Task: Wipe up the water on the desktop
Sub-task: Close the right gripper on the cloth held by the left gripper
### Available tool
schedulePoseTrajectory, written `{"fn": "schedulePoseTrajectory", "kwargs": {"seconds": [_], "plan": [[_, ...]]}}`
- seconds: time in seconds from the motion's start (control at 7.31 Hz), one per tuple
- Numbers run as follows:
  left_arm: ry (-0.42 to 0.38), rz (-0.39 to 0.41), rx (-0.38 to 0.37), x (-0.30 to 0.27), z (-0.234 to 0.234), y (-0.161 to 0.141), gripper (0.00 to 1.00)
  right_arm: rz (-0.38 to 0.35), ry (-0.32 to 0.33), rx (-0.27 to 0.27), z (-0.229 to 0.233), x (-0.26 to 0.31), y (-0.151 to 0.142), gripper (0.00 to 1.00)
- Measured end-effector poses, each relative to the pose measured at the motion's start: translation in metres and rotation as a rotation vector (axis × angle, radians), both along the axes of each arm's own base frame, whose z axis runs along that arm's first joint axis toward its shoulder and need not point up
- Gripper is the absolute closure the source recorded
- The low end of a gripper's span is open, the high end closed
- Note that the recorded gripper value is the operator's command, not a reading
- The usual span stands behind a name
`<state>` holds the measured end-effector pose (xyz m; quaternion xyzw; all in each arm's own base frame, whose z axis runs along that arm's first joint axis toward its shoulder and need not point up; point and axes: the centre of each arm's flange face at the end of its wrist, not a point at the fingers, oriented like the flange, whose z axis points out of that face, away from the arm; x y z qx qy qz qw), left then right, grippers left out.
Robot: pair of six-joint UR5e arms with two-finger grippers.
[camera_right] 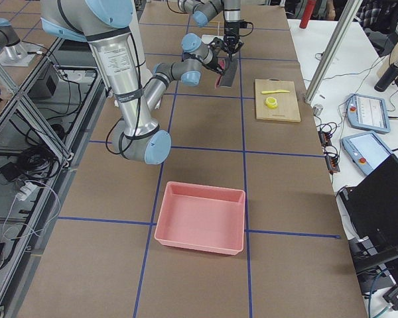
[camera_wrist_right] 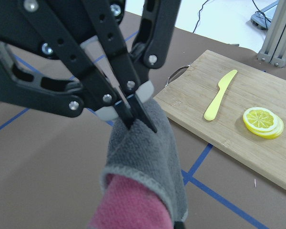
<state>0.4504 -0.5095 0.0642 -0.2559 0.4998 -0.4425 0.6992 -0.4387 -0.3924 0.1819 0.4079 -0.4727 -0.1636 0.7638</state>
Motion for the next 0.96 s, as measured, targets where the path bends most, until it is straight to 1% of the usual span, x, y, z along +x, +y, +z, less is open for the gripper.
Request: {"fn": "schedulePoseTrajectory", "kwargs": {"seconds": [0.27, 0.41, 0.55, 0.68, 0.82, 0.96], "plan": [[0.004, 0.003, 0.005, 0.0002, -0.0039, 0.001, 1.0, -0.002, -0.001, 0.0, -0.0006, -0.001, 0.0011, 0.8], [0.007, 0.004, 0.006, 0.0006, -0.0063, 0.0018, 1.0, -0.003, -0.001, -0.002, 0.0001, -0.0017, 0.0016, 1.0], [0.01, 0.006, 0.009, 0.001, -0.0083, 0.0026, 1.0, -0.003, -0.001, -0.004, 0.0006, -0.0017, 0.0017, 1.0], [0.01, 0.007, 0.013, 0.0012, -0.008, 0.0028, 0.84, -0.004, -0.004, -0.004, 0.0001, -0.0008, 0.0021, 1.0], [0.01, 0.009, 0.018, 0.0015, -0.0065, 0.0029, 0.14, -0.006, -0.007, -0.005, -0.0007, 0.0002, 0.0025, 1.0], [0.005, 0.019, 0.043, 0.0017, -0.0047, 0.0026, 0.01, -0.006, -0.01, -0.008, -0.001, 0.0008, 0.0024, 1.0]]}}
